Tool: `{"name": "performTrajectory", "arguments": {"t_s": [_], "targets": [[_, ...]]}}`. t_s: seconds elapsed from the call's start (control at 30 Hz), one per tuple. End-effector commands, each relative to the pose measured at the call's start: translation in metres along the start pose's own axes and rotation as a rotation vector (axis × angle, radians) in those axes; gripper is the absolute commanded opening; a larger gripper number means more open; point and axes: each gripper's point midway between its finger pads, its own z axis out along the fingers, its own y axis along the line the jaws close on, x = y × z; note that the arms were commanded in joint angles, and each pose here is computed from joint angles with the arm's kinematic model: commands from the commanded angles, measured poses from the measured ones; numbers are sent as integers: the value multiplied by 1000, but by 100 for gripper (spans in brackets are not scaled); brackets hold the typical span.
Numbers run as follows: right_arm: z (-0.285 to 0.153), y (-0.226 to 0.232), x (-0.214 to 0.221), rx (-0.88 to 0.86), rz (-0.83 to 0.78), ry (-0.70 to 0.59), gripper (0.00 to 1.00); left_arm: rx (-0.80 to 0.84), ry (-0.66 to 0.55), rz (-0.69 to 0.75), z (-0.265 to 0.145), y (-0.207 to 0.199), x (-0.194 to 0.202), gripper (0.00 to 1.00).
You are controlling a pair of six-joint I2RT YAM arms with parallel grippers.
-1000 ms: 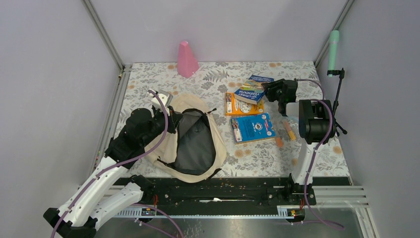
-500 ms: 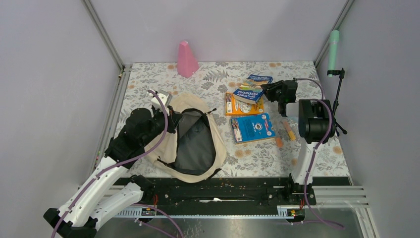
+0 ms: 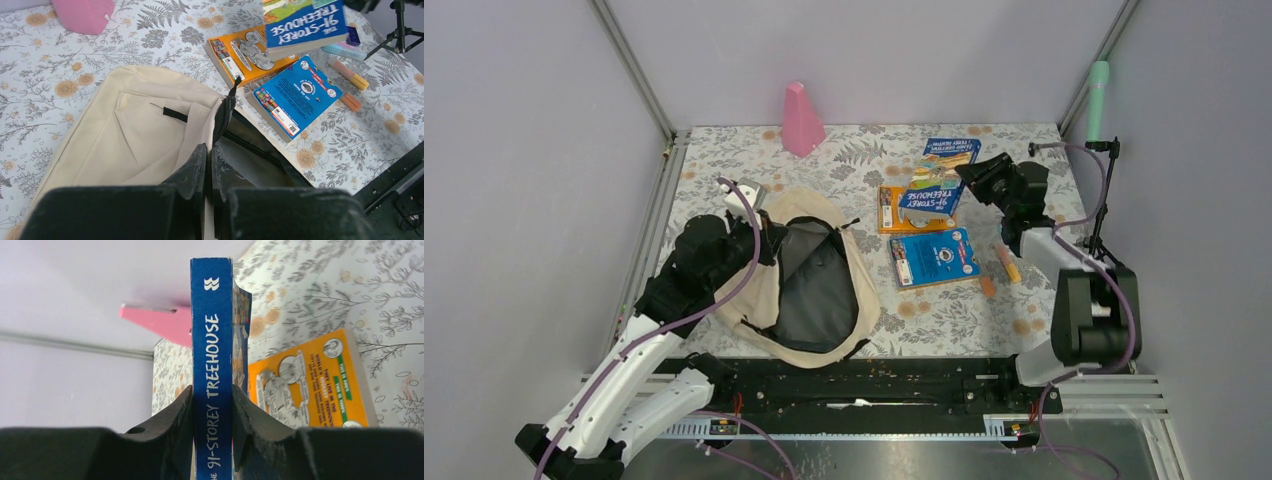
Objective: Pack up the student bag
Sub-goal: Pick up the book from the center of the board, then place the book in the student bag.
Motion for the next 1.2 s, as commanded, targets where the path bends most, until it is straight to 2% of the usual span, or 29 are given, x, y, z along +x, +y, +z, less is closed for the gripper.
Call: {"name": "performTrajectory", "arguments": {"t_s": [0.0, 0.2, 0.37, 0.47, 0.63, 0.8, 0.9, 1.1, 1.17], "targets": [[-54, 60, -8, -137, -187, -5, 0, 43, -109, -18, 1, -7, -33, 0], [-120, 90, 24, -230, -281, 121, 0, 28, -93, -12, 4, -2, -31, 0], [-159, 104, 77, -342, -271, 316, 0, 23, -78, -4, 8, 2, -28, 0], [-178, 127, 102, -460, -207, 454, 0, 28, -80, 2, 7, 2, -28, 0], [-209, 162, 118, -511, -235, 556, 0, 15, -84, 4, 7, 6, -29, 0], [-226, 189, 141, -623, -139, 659, 0, 11, -76, -1, 8, 7, -27, 0], [-225, 188, 168, -608, -127, 730, 0, 9, -72, -5, 8, 8, -27, 0], [-236, 217, 200, -703, -28, 835, 0, 10, -75, -6, 8, 7, -28, 0], [-233, 213, 215, -672, -34, 875, 0, 7, -78, -5, 7, 8, -28, 0]]}}
